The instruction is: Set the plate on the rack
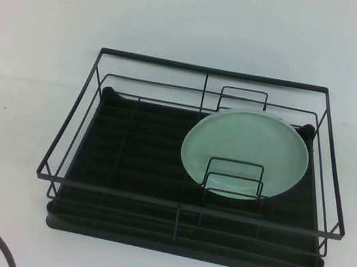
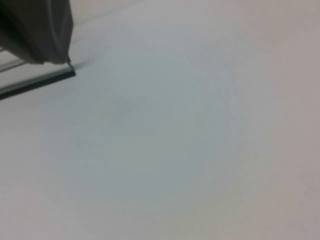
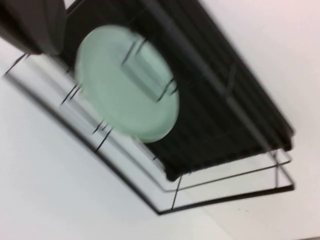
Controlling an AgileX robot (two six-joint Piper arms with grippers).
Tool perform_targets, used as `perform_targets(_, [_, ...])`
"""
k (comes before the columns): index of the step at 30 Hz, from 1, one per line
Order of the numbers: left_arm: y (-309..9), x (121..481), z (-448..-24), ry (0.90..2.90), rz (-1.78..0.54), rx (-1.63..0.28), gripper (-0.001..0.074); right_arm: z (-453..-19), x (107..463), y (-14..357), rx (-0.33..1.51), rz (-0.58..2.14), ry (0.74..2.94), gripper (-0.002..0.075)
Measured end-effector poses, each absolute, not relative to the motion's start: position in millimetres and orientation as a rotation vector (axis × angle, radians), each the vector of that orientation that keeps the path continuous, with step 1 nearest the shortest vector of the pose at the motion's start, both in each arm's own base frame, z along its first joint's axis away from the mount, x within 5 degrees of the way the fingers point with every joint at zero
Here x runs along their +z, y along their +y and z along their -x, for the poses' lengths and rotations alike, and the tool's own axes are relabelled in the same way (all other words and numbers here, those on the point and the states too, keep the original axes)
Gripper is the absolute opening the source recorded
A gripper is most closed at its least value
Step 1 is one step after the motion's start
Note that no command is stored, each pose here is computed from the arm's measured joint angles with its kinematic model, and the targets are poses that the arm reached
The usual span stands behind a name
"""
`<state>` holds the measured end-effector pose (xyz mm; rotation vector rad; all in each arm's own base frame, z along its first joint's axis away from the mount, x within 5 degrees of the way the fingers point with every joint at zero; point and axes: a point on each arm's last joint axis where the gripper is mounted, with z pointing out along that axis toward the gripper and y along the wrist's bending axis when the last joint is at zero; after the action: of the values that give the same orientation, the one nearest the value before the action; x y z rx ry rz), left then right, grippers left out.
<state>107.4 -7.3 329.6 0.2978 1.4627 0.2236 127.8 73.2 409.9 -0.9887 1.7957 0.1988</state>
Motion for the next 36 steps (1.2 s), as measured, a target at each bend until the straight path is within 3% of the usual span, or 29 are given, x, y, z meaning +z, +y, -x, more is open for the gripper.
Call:
perform_targets(9, [-20, 316, -106, 1.574, -0.447, 0.105, 0.0001, -69, 284, 48, 0.224, 0.842, 1.818, 0.0019])
perform_targets(13, [-25, 312, -104, 1.611, -0.499, 0.060, 0.0001, -53, 248, 40, 0.206, 0.794, 1.766, 0.0018])
perform_targets(19, [-26, 310, -104, 1.633, -0.503, 0.041, 0.0001, -43, 245, 33, 0.176, 0.701, 1.618, 0.0018])
perform_targets(26, [-25, 317, -90, 1.564, -0.469, 0.031, 0.0001, -41, 247, 34, 0.240, 0.658, 1.608, 0.0018])
perform_targets(32, [-28, 336, -64, 1.414, -0.140, -0.391, 0.0001, -40, 248, 36, 0.298, 0.626, 1.611, 0.0018])
perform_targets(36, [-26, 344, -49, 1.320, -0.041, -0.470, 0.0001, -40, 248, 36, 0.307, 0.619, 1.611, 0.0018])
